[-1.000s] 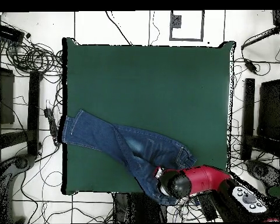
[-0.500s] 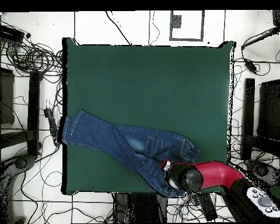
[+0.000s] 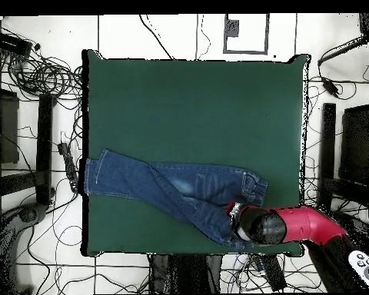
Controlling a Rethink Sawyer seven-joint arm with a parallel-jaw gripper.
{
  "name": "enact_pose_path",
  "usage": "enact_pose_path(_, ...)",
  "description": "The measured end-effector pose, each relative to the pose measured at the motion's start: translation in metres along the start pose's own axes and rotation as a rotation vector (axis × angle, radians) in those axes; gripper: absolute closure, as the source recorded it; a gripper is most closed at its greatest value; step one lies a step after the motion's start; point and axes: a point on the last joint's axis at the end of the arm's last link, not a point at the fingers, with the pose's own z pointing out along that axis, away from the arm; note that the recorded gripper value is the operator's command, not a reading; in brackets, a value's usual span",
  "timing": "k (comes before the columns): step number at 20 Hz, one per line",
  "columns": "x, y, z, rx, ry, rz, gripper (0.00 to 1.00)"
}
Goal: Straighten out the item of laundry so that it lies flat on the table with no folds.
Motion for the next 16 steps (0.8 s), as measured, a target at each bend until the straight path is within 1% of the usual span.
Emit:
enact_pose_path(4,-0.011,-0.002,-0.010,-0.005,-0.010,-0.013,1.00)
enact_pose_path(8,-0.028,-0.003,-0.018,-0.019,-0.029,-0.073,1.00)
enact_pose_path(11,-0.050,-0.003,-0.025,-0.032,-0.068,-0.137,1.00)
enact_pose_path(14,-0.064,0.000,-0.029,-0.033,-0.096,-0.181,1.00)
enact_pose_path(16,-0.068,0.001,-0.030,-0.030,-0.104,-0.191,1.00)
